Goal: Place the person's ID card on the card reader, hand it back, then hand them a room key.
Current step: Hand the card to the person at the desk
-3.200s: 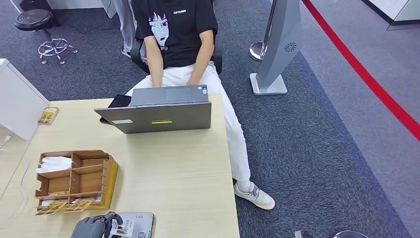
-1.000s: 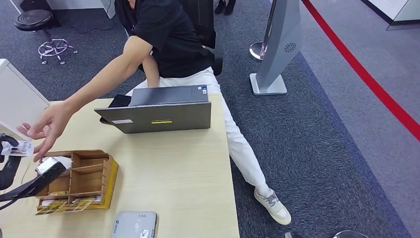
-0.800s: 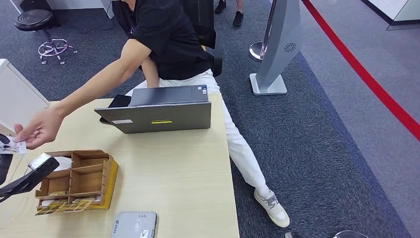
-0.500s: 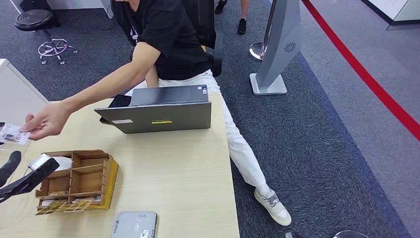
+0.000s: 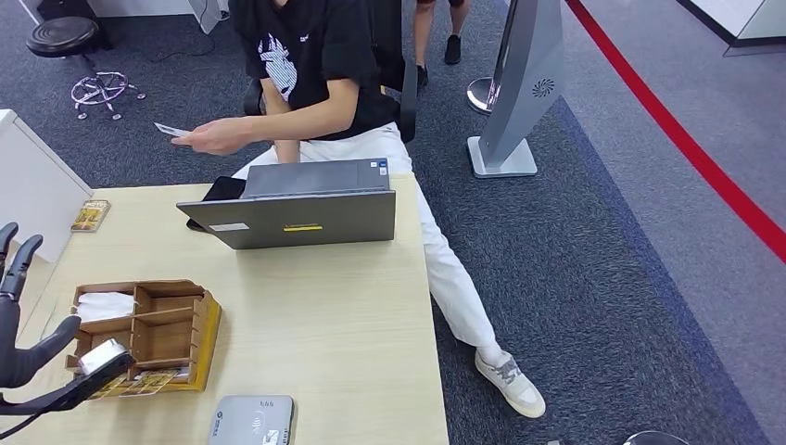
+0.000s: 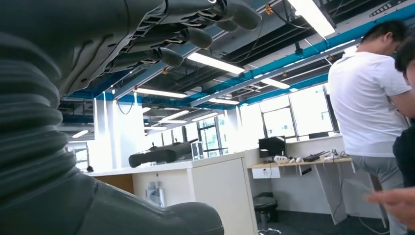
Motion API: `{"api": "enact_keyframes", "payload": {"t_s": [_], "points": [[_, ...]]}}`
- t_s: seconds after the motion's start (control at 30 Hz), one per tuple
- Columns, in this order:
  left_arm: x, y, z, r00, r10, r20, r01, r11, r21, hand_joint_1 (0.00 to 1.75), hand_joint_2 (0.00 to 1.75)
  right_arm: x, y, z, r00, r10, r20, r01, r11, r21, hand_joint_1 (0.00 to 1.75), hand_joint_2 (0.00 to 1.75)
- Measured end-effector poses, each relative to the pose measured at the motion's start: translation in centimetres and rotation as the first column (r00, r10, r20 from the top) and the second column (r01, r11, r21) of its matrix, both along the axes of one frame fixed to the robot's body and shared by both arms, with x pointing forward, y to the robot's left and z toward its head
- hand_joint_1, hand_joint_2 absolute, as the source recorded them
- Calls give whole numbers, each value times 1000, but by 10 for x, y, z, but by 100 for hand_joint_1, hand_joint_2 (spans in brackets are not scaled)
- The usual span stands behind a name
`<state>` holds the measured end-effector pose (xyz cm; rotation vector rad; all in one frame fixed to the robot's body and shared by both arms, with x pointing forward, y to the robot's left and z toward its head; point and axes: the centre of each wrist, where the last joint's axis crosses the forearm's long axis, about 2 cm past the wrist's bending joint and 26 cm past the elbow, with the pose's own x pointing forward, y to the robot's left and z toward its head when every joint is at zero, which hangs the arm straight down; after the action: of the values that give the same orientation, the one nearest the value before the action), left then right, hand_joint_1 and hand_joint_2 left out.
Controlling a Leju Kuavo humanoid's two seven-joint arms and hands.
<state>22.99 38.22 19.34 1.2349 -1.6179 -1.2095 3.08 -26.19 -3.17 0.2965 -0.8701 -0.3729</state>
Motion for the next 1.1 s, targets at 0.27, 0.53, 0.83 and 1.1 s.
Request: {"api": "enact_keyframes", "payload": {"t_s": [0.27, 0.53, 0.83, 1.1], "points": [[-31, -13, -11, 992, -124, -2, 124, 992, -1, 0, 175, -2, -1, 4, 999, -37, 7, 37, 999, 1, 0, 175], [-76, -40, -44, 979, -177, -100, 169, 982, -82, 0, 175, -1, -3, 6, 998, -61, 18, 61, 998, 0, 0, 175], [-100, -61, -64, 958, -201, -204, 173, 974, -147, 0, 175, 0, -3, 7, 998, -60, 24, 60, 998, -1, 0, 175], [-102, -57, -79, 946, -140, -291, 109, 987, -121, 0, 175, 2, -3, 7, 999, -42, 32, 42, 999, 1, 0, 175]]}}
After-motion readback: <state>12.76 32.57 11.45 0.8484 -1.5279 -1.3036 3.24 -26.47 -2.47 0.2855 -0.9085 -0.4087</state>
